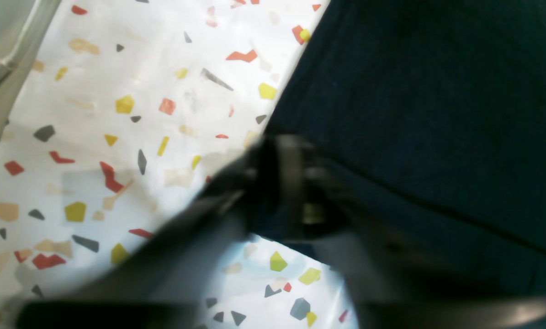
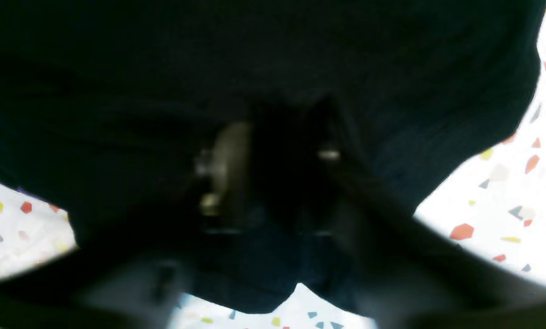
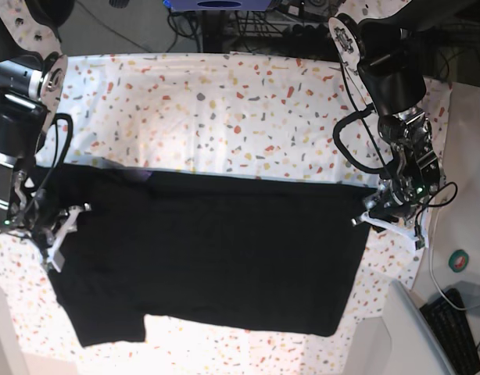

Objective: Layout the t-shirt on the table in an organized manner, then fold the t-shirt properly
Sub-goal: 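Hold the shirt edge with both grippers and pull it taut, then release the shirt and raise both grippers away from it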

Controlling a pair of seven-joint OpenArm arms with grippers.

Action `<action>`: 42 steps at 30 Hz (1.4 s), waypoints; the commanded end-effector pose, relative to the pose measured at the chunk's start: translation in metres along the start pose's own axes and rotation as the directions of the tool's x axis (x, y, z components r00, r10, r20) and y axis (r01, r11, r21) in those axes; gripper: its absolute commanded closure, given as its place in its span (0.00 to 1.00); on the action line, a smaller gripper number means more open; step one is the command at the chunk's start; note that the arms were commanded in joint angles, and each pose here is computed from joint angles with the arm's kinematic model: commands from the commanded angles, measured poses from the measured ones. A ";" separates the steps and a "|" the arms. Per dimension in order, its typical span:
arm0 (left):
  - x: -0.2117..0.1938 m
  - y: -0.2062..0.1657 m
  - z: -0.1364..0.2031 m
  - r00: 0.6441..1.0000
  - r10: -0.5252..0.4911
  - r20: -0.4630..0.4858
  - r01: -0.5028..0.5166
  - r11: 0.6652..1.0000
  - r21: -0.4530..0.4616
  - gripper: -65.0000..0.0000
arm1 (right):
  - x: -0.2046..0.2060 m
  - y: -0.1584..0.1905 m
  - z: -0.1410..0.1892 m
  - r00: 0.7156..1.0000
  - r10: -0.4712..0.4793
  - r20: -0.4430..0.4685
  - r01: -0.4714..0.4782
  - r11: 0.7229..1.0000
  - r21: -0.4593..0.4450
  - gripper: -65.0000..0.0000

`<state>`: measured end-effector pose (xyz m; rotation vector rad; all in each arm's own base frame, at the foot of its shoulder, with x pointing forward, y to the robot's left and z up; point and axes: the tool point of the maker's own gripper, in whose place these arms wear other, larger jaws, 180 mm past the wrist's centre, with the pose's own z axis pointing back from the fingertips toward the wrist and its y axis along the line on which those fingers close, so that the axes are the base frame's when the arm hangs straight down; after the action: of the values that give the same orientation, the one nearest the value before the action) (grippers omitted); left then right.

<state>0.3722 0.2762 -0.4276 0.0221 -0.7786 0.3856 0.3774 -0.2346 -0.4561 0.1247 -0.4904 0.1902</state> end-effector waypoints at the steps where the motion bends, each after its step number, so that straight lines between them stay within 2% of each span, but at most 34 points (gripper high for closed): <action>1: 0.036 -0.002 0.003 0.996 0.011 0.087 -0.010 1.000 -0.007 0.52 | 0.029 -0.020 0.016 0.993 -0.041 0.108 0.045 0.998 -0.031 0.51; 2: 0.041 0.003 0.004 0.995 0.032 0.100 -0.032 0.999 -0.002 0.43 | 0.037 -0.029 0.024 0.980 -0.093 0.174 0.100 0.994 -0.033 0.47; 4: 0.054 0.014 0.007 0.985 0.109 0.135 -0.110 0.994 0.000 0.31 | 0.044 -0.041 0.039 0.946 -0.175 0.273 0.191 0.981 -0.031 0.47; 6: 0.064 0.027 0.013 0.960 0.216 0.177 -0.214 0.976 -0.028 0.28 | 0.040 -0.054 0.059 0.934 -0.176 0.312 0.211 0.974 -0.081 0.47; 8: 0.068 0.049 0.026 0.934 0.284 0.218 -0.281 0.959 -0.043 0.30 | 0.029 -0.048 0.072 0.942 -0.152 0.299 0.195 0.974 -0.117 0.47; 10: 0.060 0.062 0.044 0.925 0.288 0.246 -0.279 0.958 -0.072 0.33 | 0.011 -0.036 0.087 0.950 -0.123 0.287 0.170 0.974 -0.148 0.46; 13: 0.021 0.073 0.067 0.948 0.231 0.220 -0.214 0.972 -0.099 0.40 | -0.016 0.000 0.092 0.941 -0.148 0.303 0.188 0.976 -0.106 0.46; 16: -0.026 0.086 0.086 0.980 0.136 0.147 -0.126 0.989 -0.073 0.50 | -0.035 0.022 0.079 0.933 -0.220 0.284 0.241 0.970 -0.039 0.46; 17: -0.038 0.090 0.092 0.986 0.110 0.128 -0.102 0.992 -0.072 0.54 | -0.042 0.020 0.074 0.921 -0.273 0.277 0.294 0.955 -0.035 0.46; 20: -0.057 0.097 0.106 0.992 0.044 0.120 -0.035 0.996 -0.079 0.68 | -0.046 0.012 0.065 0.865 -0.385 0.321 0.413 0.911 -0.019 0.46; 24: -0.071 0.110 0.116 0.989 0.029 0.142 -0.020 0.998 -0.059 1.00 | -0.048 0.014 0.056 0.856 -0.410 0.314 0.432 0.902 0.001 0.46; 30: -0.075 0.109 0.117 0.990 0.034 0.140 -0.025 0.998 -0.060 1.00 | -0.059 0.010 0.045 0.857 -0.435 0.277 0.450 0.893 0.008 0.46; 33: -0.074 0.109 0.116 0.989 0.034 0.141 -0.026 0.998 -0.061 1.00 | -0.057 0.008 0.045 0.848 -0.435 0.304 0.454 0.891 0.010 0.46; 39: -0.074 0.109 0.116 0.990 0.033 0.141 -0.025 0.998 -0.062 1.00 | -0.066 -0.003 0.044 0.852 -0.434 0.293 0.456 0.890 -0.010 0.46; 42: -0.074 0.109 0.116 0.990 0.033 0.141 -0.025 0.998 -0.062 1.00 | -0.070 -0.007 0.042 0.838 -0.465 0.285 0.491 0.871 -0.023 0.46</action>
<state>0.2000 0.3295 -0.4215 -0.0244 -0.8832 0.4056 0.2838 -0.2539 -0.4685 0.1751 -0.6608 -0.3579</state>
